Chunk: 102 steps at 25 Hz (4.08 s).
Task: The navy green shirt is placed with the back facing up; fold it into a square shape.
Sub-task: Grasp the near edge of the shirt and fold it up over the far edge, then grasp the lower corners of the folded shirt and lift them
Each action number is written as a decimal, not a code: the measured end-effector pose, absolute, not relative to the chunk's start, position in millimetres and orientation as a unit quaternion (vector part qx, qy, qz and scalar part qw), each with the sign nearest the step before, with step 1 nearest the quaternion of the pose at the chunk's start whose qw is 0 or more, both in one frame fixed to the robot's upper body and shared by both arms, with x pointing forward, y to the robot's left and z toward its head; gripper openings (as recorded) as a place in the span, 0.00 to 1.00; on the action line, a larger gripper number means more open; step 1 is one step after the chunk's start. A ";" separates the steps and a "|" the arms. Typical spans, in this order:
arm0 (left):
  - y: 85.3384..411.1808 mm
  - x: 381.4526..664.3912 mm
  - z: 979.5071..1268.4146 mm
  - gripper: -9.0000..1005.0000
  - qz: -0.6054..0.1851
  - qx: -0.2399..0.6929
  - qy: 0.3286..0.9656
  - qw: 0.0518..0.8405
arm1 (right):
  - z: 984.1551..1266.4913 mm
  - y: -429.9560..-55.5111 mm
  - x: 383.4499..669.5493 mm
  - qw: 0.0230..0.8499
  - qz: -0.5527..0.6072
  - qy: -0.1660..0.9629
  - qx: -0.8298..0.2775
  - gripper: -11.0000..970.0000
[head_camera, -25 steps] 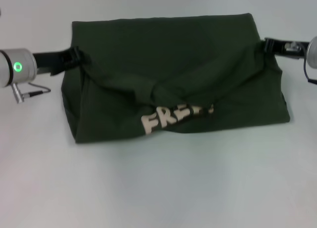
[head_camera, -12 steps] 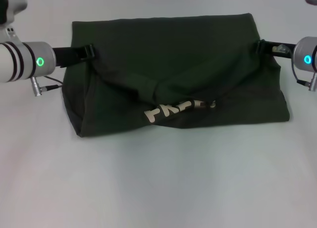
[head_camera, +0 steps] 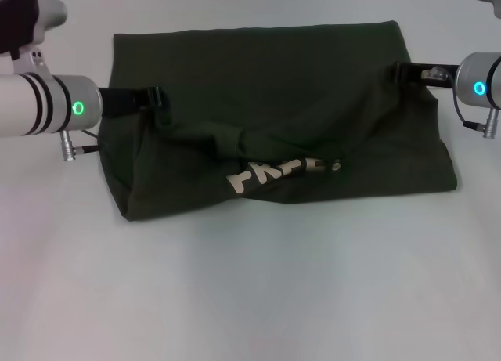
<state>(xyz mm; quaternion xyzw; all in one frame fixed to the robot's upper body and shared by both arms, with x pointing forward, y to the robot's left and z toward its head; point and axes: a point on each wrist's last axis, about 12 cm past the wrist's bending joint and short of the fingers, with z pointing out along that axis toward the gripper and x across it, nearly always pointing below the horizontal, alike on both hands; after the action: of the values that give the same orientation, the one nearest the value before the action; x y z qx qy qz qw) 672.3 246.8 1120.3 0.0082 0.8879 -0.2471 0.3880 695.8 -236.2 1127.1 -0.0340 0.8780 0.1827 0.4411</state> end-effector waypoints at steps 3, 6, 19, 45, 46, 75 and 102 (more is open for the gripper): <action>246.9 672.7 1118.6 0.14 -0.245 0.005 0.891 0.381 | 1126.6 -237.4 695.1 0.437 0.182 0.880 -0.039 0.13; 254.3 670.3 1118.2 0.20 -0.250 -0.013 0.890 0.381 | 1124.5 -244.2 693.2 0.430 0.178 0.884 -0.035 0.15; 304.9 614.9 1118.1 0.60 -0.350 -0.070 0.858 0.369 | 1135.1 -294.9 644.9 0.408 0.307 0.860 0.001 0.64; 298.4 575.8 1060.8 0.94 -0.368 -0.032 0.876 0.308 | 1109.4 -313.7 606.6 0.356 0.356 0.864 0.000 0.64; 297.9 575.5 1060.7 0.94 -0.369 -0.032 0.876 0.308 | 1109.5 -314.1 606.5 0.356 0.357 0.864 0.001 0.64; 315.6 590.2 1080.5 0.04 -0.367 -0.057 0.879 0.300 | 1124.2 -331.8 613.9 0.319 0.334 0.887 -0.005 0.64; 315.5 612.2 1103.5 0.04 -0.370 -0.071 0.873 0.308 | 1107.5 -305.2 649.1 0.275 0.165 0.946 -0.041 0.64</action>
<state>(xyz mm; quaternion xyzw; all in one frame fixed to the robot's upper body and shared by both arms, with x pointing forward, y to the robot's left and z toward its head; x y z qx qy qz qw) 612.2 315.5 1103.5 -0.0708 0.8735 -0.3702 0.3082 649.1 -305.2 1107.5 -0.0407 0.9464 0.1646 0.2748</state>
